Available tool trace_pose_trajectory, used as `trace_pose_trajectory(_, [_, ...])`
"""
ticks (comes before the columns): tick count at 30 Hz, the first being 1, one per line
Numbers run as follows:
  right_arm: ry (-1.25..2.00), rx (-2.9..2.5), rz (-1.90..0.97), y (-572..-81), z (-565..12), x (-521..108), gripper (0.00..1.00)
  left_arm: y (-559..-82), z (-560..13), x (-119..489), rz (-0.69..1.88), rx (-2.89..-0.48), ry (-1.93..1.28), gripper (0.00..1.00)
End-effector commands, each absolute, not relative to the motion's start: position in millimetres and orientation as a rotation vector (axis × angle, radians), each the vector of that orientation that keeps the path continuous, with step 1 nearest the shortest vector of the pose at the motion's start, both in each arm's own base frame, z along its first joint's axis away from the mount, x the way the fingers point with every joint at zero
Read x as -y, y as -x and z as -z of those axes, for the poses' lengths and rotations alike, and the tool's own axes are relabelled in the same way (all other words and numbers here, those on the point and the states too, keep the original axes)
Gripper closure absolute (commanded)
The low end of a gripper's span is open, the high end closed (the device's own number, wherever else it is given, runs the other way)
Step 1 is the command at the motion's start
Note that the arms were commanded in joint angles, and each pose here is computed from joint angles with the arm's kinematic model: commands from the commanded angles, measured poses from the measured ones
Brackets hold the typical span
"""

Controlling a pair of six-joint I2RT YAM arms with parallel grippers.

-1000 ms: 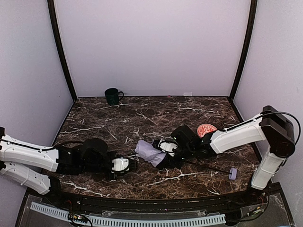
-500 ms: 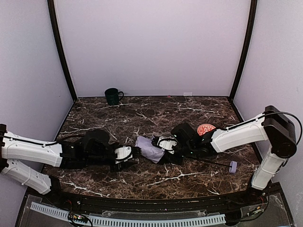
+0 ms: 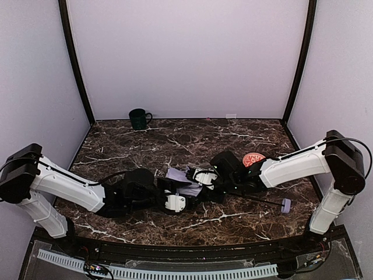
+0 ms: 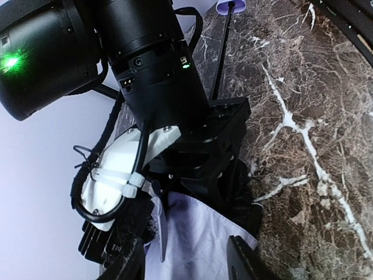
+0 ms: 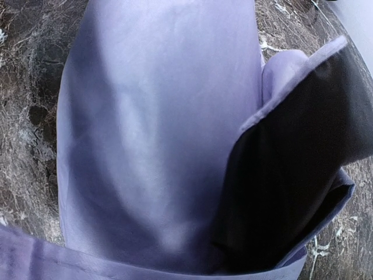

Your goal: Put away the umbrella

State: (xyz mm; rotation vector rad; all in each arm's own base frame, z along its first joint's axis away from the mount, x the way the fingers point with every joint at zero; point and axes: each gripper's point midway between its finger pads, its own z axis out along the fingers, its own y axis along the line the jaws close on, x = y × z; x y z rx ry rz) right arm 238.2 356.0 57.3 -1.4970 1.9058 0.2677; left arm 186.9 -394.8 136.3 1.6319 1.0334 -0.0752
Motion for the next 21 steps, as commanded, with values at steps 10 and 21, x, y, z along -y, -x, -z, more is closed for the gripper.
trace_pose_trajectory(10, [1.416,-1.801,-0.360,-245,-98,-380,1.00,-220,-161,418,-0.043,-0.983,-1.462,0.59])
trace_pose_trajectory(21, [1.383,-1.864,-0.478,-245,-102,-367,1.00,-225,-191,393,-0.147,-0.957,-1.363,1.00])
